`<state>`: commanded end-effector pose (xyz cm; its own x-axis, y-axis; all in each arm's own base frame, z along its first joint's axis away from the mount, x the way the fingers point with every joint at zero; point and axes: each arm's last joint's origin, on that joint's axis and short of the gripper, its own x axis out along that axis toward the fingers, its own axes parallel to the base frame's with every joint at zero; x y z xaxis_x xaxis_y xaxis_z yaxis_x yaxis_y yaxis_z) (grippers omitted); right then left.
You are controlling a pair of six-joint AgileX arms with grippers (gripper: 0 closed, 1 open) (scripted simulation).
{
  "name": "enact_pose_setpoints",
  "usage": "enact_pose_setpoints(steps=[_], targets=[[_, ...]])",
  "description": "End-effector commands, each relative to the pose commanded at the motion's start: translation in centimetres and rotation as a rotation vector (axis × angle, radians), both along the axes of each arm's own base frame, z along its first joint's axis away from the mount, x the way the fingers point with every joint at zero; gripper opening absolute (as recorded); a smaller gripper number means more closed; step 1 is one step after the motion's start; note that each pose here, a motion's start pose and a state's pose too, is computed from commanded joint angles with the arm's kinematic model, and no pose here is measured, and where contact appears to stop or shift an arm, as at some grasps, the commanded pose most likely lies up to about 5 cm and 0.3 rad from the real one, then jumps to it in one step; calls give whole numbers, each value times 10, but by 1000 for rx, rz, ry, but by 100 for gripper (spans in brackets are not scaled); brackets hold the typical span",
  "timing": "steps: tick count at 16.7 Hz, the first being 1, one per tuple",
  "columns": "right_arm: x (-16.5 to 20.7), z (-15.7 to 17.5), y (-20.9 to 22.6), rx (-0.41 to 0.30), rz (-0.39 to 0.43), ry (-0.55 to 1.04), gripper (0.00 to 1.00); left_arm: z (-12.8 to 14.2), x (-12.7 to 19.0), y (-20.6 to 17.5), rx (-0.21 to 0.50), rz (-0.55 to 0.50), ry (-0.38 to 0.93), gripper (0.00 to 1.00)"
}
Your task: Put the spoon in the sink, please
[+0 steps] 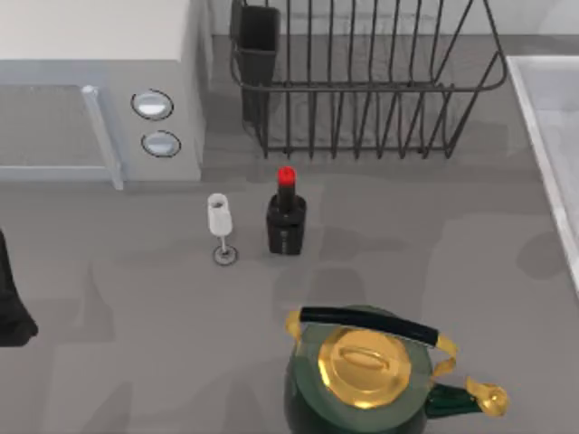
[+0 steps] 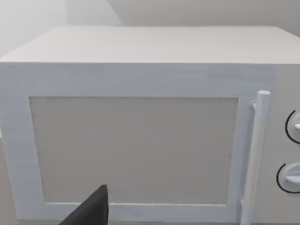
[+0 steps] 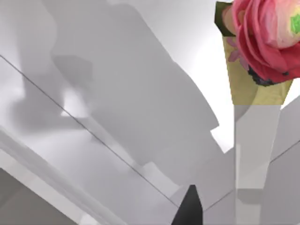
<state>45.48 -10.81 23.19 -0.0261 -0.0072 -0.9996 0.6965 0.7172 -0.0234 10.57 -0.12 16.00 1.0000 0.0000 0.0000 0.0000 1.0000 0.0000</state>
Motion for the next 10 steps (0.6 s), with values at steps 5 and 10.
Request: enact_pose_setpoints(steps=[5, 10], targets=[[35, -21, 23, -8, 8, -33, 0, 0, 0, 0, 0, 0, 0, 100], [44, -30, 35, -12, 14, -50, 0, 0, 0, 0, 0, 0, 0, 100]])
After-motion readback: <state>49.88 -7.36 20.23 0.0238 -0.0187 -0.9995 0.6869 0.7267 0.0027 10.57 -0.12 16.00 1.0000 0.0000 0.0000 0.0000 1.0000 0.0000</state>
